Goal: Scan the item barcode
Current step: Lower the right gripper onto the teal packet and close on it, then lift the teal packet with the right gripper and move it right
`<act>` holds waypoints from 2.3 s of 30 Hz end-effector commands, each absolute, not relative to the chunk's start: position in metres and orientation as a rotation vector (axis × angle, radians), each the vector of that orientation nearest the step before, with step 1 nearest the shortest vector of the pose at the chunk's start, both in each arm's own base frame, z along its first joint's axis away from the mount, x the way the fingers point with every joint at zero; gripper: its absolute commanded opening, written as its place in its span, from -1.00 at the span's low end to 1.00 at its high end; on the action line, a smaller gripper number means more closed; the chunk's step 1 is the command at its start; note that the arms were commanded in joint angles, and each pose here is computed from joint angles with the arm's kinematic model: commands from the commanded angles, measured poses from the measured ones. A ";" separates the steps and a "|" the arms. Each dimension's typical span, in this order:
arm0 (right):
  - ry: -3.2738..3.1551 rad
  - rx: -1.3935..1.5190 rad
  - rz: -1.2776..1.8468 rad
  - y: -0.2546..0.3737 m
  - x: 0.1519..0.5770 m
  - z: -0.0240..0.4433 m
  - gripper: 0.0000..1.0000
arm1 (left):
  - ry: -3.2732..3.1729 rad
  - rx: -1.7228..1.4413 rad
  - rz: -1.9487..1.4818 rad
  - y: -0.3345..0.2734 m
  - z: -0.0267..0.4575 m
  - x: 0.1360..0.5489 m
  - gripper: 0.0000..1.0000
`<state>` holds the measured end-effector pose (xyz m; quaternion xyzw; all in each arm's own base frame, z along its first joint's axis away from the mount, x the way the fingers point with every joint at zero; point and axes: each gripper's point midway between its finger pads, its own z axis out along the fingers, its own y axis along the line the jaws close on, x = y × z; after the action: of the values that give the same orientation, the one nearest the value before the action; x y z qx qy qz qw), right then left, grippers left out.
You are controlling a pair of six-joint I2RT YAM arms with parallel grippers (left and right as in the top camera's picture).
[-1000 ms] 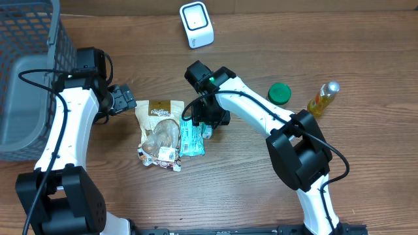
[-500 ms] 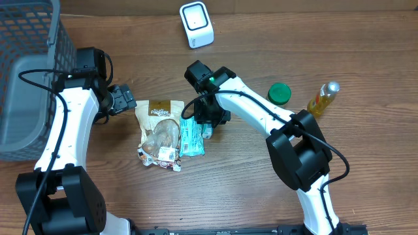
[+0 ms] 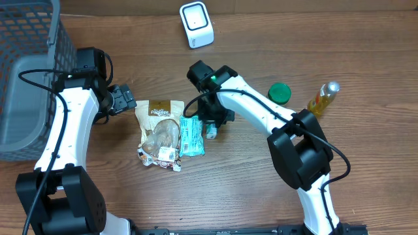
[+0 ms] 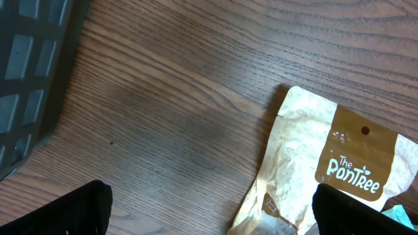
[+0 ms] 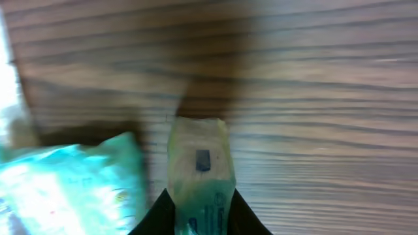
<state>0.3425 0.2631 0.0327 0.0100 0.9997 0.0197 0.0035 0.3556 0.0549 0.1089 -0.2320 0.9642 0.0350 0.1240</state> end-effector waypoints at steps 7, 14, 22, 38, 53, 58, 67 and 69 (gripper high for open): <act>2.977 -0.007 -0.102 0.214 0.391 0.067 -0.63 | 2.793 -0.640 0.099 0.055 0.118 0.357 0.99; 2.965 -0.023 -0.101 0.215 0.393 0.067 -0.62 | 2.793 -0.640 0.099 0.055 0.118 0.357 0.99; 2.969 -0.024 -0.104 0.214 0.392 0.064 -0.05 | 2.793 -0.640 0.099 0.055 0.118 0.357 0.99; 3.075 -0.038 0.061 0.232 0.372 0.060 0.10 | 2.793 -0.640 0.099 0.055 0.118 0.357 0.99; 3.094 -0.128 0.403 0.277 0.363 0.066 0.07 | 2.793 -0.640 0.099 0.055 0.118 0.357 0.99; 3.033 -0.175 0.433 0.286 0.374 0.068 0.06 | 2.793 -0.640 0.099 0.055 0.118 0.357 0.99; 2.991 -0.172 0.414 0.286 0.383 0.069 0.07 | 2.793 -0.640 0.099 0.055 0.118 0.357 0.99; 2.994 -0.157 0.395 0.283 0.384 0.068 0.07 | 2.793 -0.640 0.099 0.055 0.118 0.357 0.99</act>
<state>0.3784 0.2849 0.0491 -0.0523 0.9895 0.1300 0.0343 0.3556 0.0549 0.1089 -0.2318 0.9642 0.0351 0.1240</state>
